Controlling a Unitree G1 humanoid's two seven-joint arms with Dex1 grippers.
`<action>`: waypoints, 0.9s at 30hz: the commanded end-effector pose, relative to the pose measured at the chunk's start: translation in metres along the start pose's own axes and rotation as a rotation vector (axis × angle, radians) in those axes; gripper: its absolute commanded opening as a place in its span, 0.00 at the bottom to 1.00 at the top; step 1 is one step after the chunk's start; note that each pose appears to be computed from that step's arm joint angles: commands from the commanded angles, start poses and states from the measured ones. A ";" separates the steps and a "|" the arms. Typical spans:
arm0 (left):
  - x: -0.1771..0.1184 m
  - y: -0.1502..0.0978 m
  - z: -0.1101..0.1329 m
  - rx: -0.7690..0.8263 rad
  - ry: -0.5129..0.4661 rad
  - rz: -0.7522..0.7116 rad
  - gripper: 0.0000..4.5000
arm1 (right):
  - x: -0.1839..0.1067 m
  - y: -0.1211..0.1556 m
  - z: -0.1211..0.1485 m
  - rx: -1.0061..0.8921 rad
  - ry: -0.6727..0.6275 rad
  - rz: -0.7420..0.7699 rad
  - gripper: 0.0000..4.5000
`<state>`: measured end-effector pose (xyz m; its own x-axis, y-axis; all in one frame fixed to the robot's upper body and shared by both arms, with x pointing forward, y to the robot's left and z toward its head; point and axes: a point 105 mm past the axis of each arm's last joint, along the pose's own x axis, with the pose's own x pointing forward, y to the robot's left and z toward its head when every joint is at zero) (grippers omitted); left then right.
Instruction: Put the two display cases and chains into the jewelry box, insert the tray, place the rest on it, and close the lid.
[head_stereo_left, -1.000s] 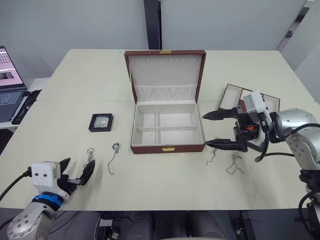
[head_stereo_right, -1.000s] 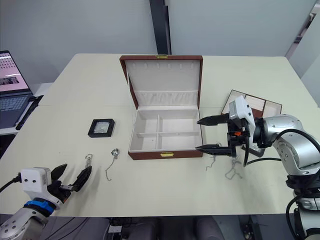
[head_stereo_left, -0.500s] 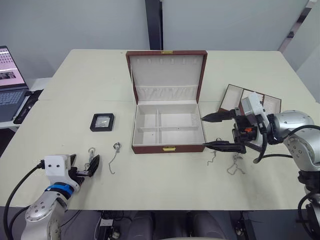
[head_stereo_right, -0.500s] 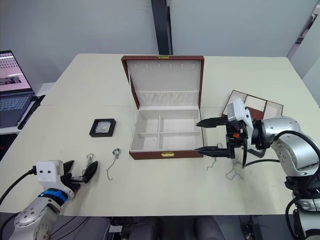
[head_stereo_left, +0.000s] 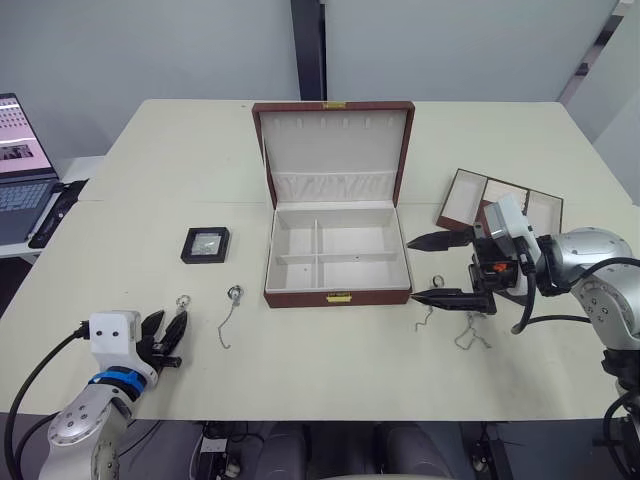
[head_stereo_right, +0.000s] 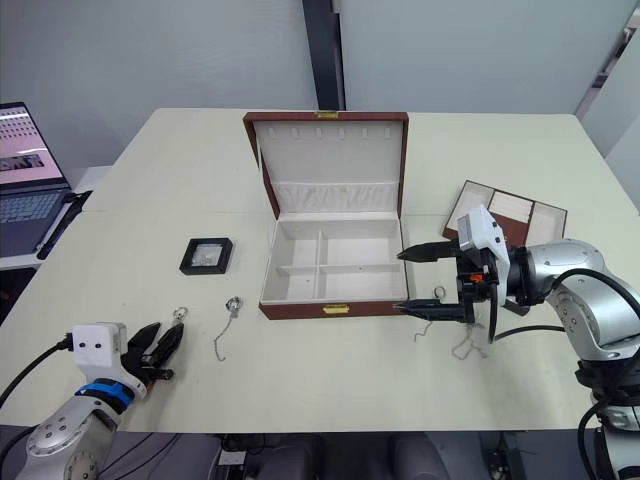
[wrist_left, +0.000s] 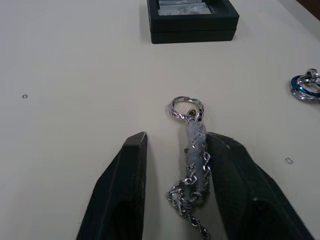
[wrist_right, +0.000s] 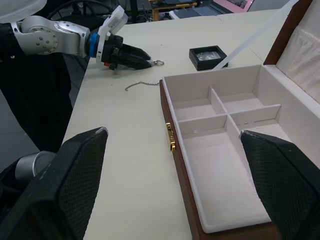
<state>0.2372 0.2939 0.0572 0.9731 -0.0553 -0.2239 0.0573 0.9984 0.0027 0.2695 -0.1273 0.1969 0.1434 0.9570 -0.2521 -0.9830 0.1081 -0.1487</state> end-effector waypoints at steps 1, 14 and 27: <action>-0.002 -0.007 -0.015 -0.028 0.055 -0.036 0.14 | -0.007 0.000 0.013 -0.062 -0.017 -0.020 1.00; -0.004 -0.015 0.035 0.039 -0.056 -0.131 0.01 | -0.013 -0.004 0.015 -0.059 -0.019 -0.059 1.00; 0.001 -0.089 0.123 0.194 -0.103 -0.559 0.01 | -0.025 -0.007 0.015 -0.024 -0.060 -0.213 1.00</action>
<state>0.2619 0.2142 0.1671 0.8332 -0.5305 -0.1562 0.5454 0.8350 0.0733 0.2749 -0.1478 0.2053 0.3220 0.9276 -0.1892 -0.9415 0.2928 -0.1669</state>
